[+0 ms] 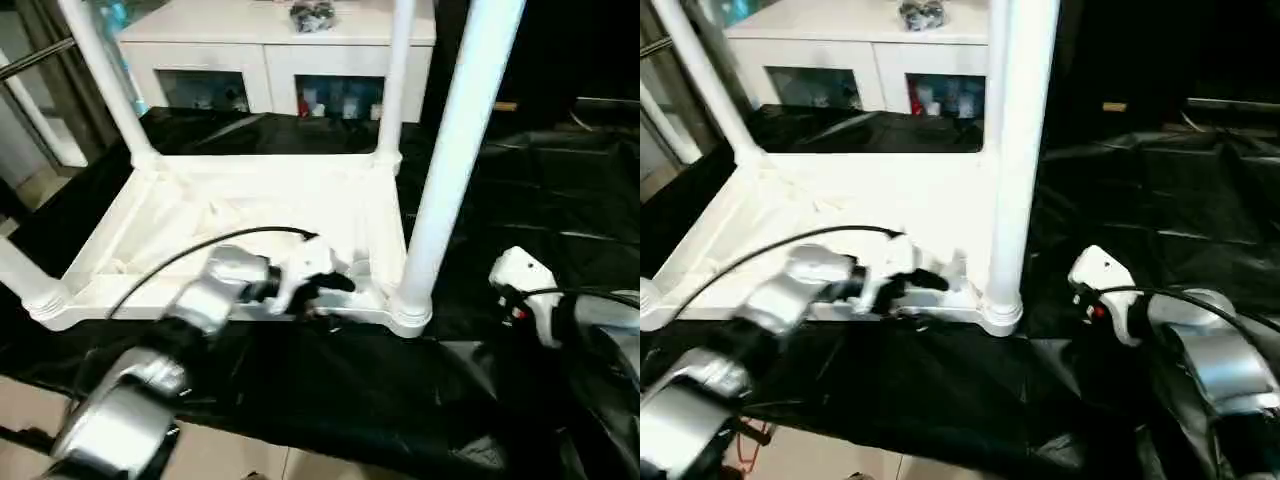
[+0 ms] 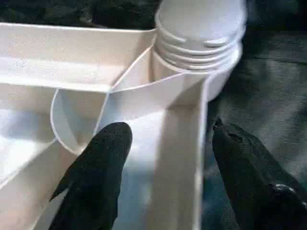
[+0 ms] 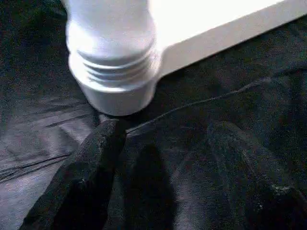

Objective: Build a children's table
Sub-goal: Rotate table base, then rotate leg to tighten

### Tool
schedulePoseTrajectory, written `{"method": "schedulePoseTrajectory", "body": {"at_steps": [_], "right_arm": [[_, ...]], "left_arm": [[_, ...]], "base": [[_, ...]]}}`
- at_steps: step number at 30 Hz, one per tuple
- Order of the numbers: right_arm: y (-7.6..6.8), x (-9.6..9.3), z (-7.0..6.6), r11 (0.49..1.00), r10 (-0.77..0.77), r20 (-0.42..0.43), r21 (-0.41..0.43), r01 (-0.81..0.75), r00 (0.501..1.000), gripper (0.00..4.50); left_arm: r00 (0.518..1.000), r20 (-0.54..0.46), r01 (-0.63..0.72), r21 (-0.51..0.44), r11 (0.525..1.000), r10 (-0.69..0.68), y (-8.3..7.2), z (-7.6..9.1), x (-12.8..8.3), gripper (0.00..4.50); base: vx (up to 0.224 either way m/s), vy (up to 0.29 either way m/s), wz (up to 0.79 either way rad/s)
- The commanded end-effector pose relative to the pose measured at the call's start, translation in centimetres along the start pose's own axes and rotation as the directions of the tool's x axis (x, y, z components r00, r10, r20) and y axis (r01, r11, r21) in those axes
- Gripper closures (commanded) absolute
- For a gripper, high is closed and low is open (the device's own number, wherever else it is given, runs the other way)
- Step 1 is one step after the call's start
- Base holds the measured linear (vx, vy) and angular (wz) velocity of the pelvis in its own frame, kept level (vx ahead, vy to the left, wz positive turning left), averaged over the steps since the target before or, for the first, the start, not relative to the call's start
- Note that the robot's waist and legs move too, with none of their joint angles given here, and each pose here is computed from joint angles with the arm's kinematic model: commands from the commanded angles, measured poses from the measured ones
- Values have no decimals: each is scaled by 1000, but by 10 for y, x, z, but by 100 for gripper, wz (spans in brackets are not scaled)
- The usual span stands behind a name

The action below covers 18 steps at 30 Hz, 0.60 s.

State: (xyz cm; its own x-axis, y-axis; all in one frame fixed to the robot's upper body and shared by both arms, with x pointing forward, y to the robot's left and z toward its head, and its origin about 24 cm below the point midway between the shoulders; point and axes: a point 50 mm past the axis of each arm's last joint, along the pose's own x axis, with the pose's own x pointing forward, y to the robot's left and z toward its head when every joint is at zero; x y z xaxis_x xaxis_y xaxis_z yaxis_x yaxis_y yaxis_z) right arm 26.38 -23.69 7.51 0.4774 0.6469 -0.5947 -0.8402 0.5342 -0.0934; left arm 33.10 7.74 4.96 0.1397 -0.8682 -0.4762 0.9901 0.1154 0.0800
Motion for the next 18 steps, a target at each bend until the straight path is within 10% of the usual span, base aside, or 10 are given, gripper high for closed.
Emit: {"method": "schedulePoseTrajectory", "body": {"at_steps": [1, 18], "right_arm": [[4, -2, 0, 1000, 6, -14, -9, -6, 1000, 132], [11, -3, 0, 1000, 16, -18, -13, -16, 1000, 132]], "left_arm": [[999, -32, -10, 18, 1000, 10, 4, -1, 0, 170], [993, -24, 116, -38, 993, -116, 3, -8, -7, 307]], "base": [[0, 0, 0], [0, 0, 0]]}}
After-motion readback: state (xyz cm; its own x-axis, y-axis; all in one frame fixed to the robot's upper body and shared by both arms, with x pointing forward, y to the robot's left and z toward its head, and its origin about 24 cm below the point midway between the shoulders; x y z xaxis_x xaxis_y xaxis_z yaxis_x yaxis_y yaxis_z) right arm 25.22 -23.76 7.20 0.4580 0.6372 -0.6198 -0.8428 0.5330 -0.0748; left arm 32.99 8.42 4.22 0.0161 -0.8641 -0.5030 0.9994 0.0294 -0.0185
